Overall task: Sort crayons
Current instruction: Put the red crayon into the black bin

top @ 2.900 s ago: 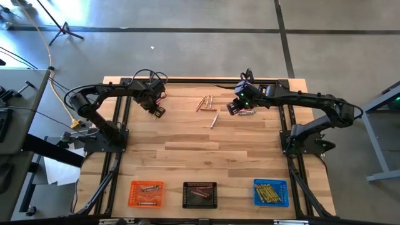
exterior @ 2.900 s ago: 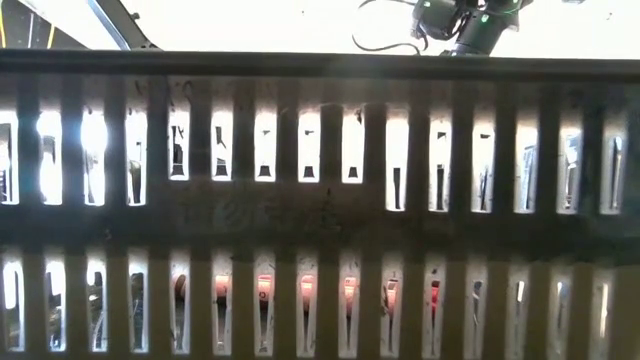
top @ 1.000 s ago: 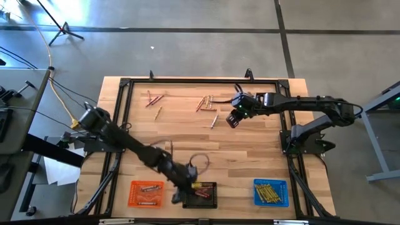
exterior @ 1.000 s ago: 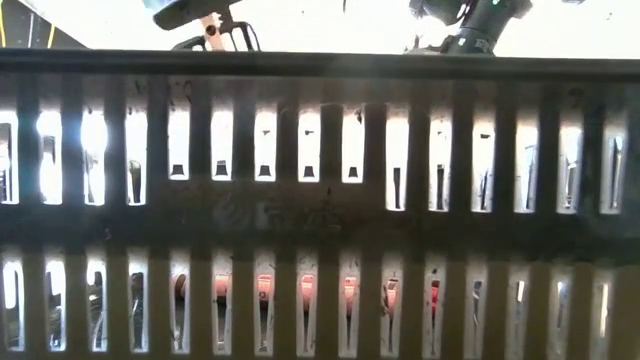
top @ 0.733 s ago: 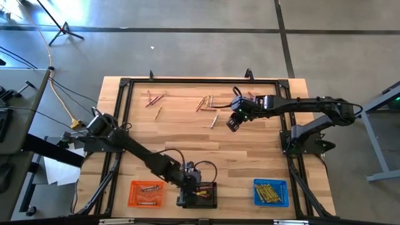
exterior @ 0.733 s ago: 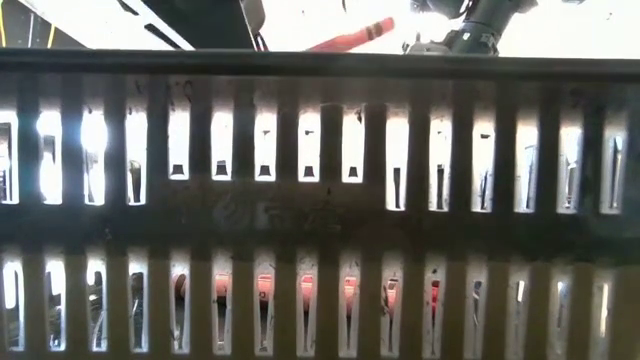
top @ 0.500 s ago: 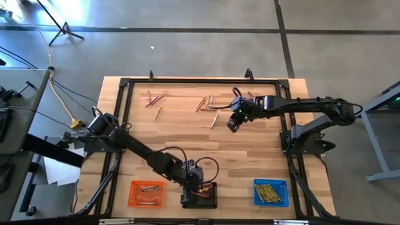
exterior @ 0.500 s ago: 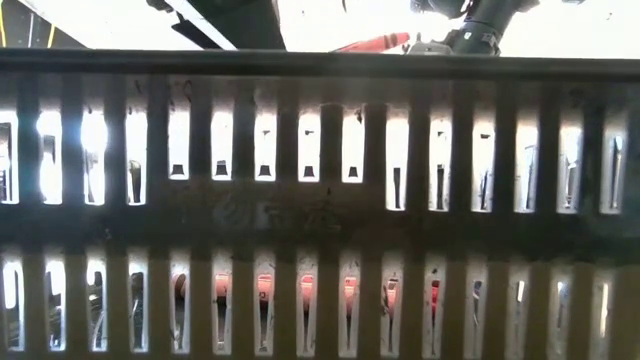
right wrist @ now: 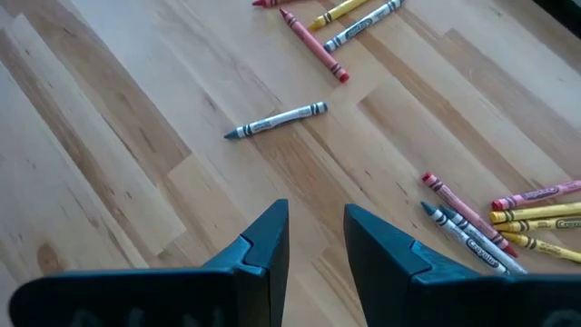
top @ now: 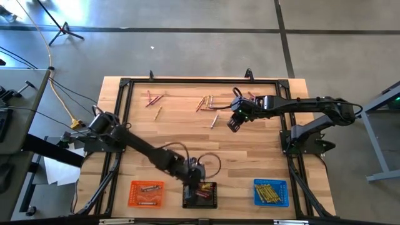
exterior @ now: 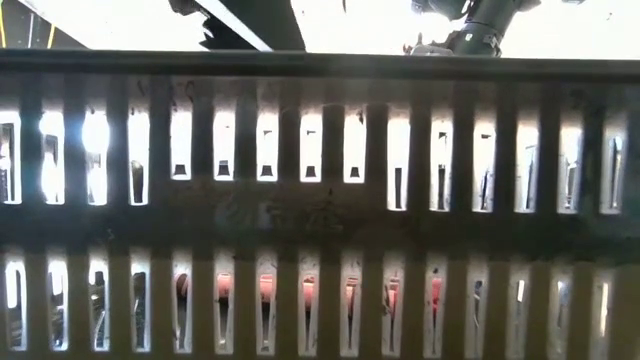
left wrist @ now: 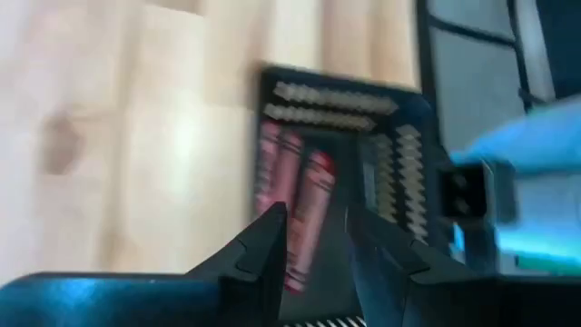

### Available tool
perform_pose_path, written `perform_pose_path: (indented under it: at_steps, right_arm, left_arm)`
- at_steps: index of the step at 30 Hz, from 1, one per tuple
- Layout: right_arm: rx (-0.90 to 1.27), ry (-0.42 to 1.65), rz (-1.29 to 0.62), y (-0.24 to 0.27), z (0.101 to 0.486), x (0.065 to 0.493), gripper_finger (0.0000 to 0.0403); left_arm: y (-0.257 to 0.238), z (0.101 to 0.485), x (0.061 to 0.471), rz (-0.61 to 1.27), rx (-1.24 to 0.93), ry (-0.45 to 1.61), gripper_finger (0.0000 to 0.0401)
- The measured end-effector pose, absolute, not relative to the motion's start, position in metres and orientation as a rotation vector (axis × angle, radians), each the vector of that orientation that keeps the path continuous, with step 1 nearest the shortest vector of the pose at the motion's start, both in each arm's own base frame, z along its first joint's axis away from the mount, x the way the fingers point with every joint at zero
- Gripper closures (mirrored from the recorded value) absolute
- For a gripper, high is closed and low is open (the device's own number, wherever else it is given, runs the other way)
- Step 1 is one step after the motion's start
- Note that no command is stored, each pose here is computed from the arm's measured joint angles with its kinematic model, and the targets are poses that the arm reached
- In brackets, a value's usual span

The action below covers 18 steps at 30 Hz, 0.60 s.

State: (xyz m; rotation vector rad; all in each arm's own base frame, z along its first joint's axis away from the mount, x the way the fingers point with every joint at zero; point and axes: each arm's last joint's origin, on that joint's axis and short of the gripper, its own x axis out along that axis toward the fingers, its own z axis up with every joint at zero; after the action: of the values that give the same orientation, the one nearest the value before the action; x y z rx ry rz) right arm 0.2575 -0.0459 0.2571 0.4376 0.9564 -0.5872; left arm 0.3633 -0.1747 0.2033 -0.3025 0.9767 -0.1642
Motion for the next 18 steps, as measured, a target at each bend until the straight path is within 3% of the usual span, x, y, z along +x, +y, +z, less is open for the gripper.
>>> perform_pose_path:
  at_steps: [9,18]
  right_arm:
    - [0.428,0.948,-0.582,-0.047,0.258,0.258,0.0309]
    - [0.439,0.946,-0.587,-0.047,0.258,0.258,0.0309]
  left_arm:
    - [-0.078,0.200,0.387,0.081,-0.282,1.006,0.0309]
    - [0.048,0.188,0.362,0.399,-0.226,1.297,0.0309]
